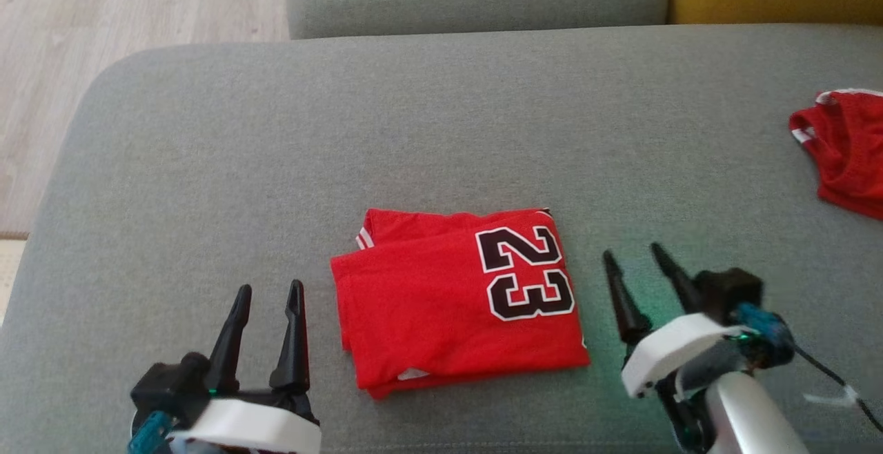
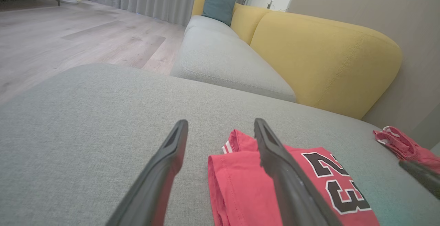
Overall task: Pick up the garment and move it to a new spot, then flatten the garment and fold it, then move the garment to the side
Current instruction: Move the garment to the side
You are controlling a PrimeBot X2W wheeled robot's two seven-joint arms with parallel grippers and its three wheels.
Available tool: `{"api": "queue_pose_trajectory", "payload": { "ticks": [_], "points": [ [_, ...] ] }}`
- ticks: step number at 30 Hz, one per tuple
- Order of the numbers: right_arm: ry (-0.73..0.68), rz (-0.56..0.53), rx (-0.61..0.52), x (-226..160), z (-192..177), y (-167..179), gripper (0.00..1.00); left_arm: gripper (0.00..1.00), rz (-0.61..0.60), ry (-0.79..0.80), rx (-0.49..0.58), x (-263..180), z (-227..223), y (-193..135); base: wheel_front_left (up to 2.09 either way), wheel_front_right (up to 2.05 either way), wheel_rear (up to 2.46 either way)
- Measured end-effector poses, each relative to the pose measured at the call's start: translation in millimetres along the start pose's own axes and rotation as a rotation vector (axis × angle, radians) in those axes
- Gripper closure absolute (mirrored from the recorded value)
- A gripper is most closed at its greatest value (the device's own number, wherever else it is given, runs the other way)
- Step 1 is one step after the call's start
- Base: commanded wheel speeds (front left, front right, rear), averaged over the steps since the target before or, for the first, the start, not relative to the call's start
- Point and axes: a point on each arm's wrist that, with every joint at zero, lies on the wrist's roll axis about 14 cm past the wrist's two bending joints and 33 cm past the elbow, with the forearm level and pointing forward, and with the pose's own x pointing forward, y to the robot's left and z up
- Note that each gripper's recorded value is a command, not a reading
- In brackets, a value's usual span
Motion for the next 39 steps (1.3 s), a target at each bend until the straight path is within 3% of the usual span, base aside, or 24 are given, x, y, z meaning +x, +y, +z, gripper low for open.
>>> {"api": "queue_pose_trajectory", "payload": {
  "ticks": [16,20,21,22,25,26,34,39],
  "points": [
    [0.481,0.173,-0.068,27,-70,31,0.00,0.00,0.108,0.021,-0.031,-11,-6,30,0.00,0.00,0.00],
    [0.530,0.210,-0.071,31,-72,36,0.00,0.00,0.130,0.018,-0.038,-13,-5,35,0.00,0.00,0.00],
    [0.538,0.216,-0.073,32,-72,37,0.17,0.00,0.135,0.018,-0.037,-14,-6,36,0.00,0.00,0.00],
    [0.544,0.220,-0.076,32,-72,37,0.51,0.00,0.139,0.019,-0.036,-14,-6,36,0.00,0.00,0.00],
    [0.556,0.226,-0.064,29,-73,37,0.77,0.00,0.135,0.022,-0.037,-12,-7,36,0.00,0.00,0.00],
    [0.558,0.228,-0.058,29,-74,38,1.00,0.00,0.131,0.024,-0.038,-11,-7,35,0.00,0.00,0.00],
    [0.490,0.189,-0.026,33,-59,24,1.00,0.00,0.085,0.041,-0.036,1,-13,24,0.00,0.00,0.00],
    [0.368,0.074,-0.021,41,-21,-24,1.00,0.00,-0.005,0.031,-0.030,24,-11,1,0.00,0.00,0.00]
  ]
}}
